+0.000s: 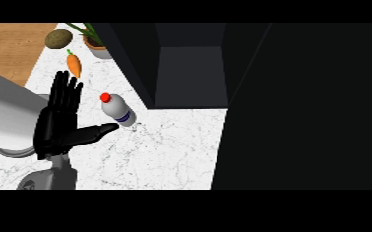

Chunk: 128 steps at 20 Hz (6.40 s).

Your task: Pick up the bottled water, place it into the cabinet and close the cabinet

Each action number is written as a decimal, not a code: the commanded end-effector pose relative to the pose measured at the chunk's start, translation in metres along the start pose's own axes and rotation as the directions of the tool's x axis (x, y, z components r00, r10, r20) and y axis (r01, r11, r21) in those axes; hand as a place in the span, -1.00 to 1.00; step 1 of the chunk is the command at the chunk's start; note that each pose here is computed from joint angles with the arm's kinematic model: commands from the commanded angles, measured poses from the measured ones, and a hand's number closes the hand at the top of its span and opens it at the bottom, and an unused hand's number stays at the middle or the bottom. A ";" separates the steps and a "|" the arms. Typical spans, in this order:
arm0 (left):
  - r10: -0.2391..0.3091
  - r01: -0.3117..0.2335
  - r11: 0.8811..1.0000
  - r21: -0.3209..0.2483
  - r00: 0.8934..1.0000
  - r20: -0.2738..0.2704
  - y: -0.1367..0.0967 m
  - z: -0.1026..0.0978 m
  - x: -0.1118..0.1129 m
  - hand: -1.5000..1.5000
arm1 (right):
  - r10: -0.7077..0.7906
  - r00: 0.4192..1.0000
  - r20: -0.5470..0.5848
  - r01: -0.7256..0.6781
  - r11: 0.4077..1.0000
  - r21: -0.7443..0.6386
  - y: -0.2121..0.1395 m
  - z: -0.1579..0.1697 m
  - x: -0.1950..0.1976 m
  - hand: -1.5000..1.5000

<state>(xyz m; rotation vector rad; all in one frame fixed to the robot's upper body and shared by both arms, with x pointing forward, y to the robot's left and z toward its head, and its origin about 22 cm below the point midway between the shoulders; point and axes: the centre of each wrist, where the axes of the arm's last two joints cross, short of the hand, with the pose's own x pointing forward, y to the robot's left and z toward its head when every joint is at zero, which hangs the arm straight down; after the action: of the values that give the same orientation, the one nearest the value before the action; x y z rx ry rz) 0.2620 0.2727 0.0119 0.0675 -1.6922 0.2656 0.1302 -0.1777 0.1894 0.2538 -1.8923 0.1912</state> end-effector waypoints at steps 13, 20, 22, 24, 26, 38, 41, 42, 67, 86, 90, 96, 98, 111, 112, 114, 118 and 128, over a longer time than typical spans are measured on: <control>-0.007 0.010 0.998 0.056 0.999 -0.045 0.033 0.017 -0.099 -1.00 | -0.003 0.997 0.074 0.003 1.000 0.001 0.008 0.025 0.035 -1.00; 0.005 -0.004 1.000 0.021 0.998 -0.058 0.036 0.019 -0.120 -1.00 | 0.026 0.998 0.055 -0.026 1.000 -0.007 0.008 0.024 0.031 -1.00; 0.006 -0.005 1.000 0.031 0.999 -0.049 0.025 -0.008 -0.110 -1.00 | 0.016 0.998 0.055 -0.016 1.000 -0.001 0.003 0.024 0.034 -1.00; 0.040 -0.039 0.999 0.028 0.998 -0.037 0.039 0.019 -0.139 -1.00 | 0.008 0.998 0.067 -0.009 1.000 0.009 0.004 0.021 0.033 -1.00; 0.067 -0.066 0.997 0.030 0.997 -0.032 0.034 0.007 -0.133 -1.00 | 0.011 0.999 0.048 -0.010 1.000 -0.014 0.012 0.030 0.035 -1.00; 0.158 -0.157 0.987 0.031 0.987 -0.025 0.023 -0.011 -0.142 -1.00 | -0.004 0.998 0.069 0.006 1.000 -0.030 0.007 0.028 0.033 -1.00; 0.179 -0.178 0.983 0.044 0.983 -0.031 0.023 -0.015 -0.142 -1.00 | 0.002 0.998 0.065 0.001 0.999 -0.041 0.000 0.033 0.035 -1.00; 0.194 -0.193 0.980 0.038 0.981 -0.017 -0.001 -0.005 -0.154 -1.00 | 0.042 0.997 0.064 -0.040 0.999 -0.025 -0.009 0.027 0.035 -1.00; 0.169 -0.157 0.929 -0.337 0.986 0.009 -0.066 -0.010 -0.156 1.00 | 0.113 0.993 0.040 -0.108 0.986 -0.123 -0.034 0.038 0.020 -1.00; 0.232 -0.216 0.894 -0.392 0.973 -0.006 -0.118 -0.064 -0.110 1.00 | 0.133 0.991 0.025 -0.126 0.974 -0.186 -0.082 0.021 -0.007 -1.00; 0.226 -0.215 0.899 -0.382 0.974 -0.015 -0.127 -0.073 -0.101 1.00 | 0.120 0.992 0.034 -0.113 0.979 -0.171 -0.087 0.021 -0.014 -1.00; 0.208 -0.187 0.909 -0.374 0.978 0.017 -0.143 -0.088 -0.084 1.00 | 0.113 0.993 0.042 -0.106 0.982 -0.156 -0.096 0.017 -0.021 -1.00; 0.192 -0.174 0.924 -0.341 0.981 0.018 -0.143 -0.089 -0.083 1.00 | 0.114 0.992 0.048 -0.105 0.981 -0.163 -0.099 0.023 -0.016 -1.00; 0.030 -0.030 0.979 -0.201 1.000 0.001 -0.159 -0.101 -0.070 1.00 | 0.093 0.994 0.062 -0.085 0.988 -0.128 -0.122 0.019 -0.018 -1.00; 0.000 0.001 0.981 -0.194 1.000 0.006 -0.156 -0.098 -0.075 1.00 | 0.084 0.995 0.061 -0.075 0.988 -0.133 -0.126 0.020 -0.020 -1.00; -0.022 0.022 0.981 -0.194 1.000 0.001 -0.163 -0.105 -0.066 1.00 | 0.098 0.993 0.071 -0.088 0.988 -0.129 -0.130 0.020 -0.018 -1.00; -0.059 0.057 0.988 -0.145 0.998 -0.013 -0.158 -0.099 -0.074 1.00 | 0.070 0.995 0.069 -0.062 0.992 -0.108 -0.137 0.020 -0.020 -1.00; -0.098 0.098 0.993 -0.065 0.995 0.004 -0.155 -0.097 -0.078 1.00 | 0.066 0.995 0.077 -0.059 0.993 -0.100 -0.154 0.021 -0.015 -1.00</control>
<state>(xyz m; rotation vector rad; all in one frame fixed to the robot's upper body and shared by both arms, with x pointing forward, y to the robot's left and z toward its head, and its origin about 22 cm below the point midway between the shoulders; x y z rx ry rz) 0.3336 0.2220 -0.1106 0.2151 -1.6042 0.1458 0.1547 -0.3258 0.1684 0.1235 -1.9754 0.1311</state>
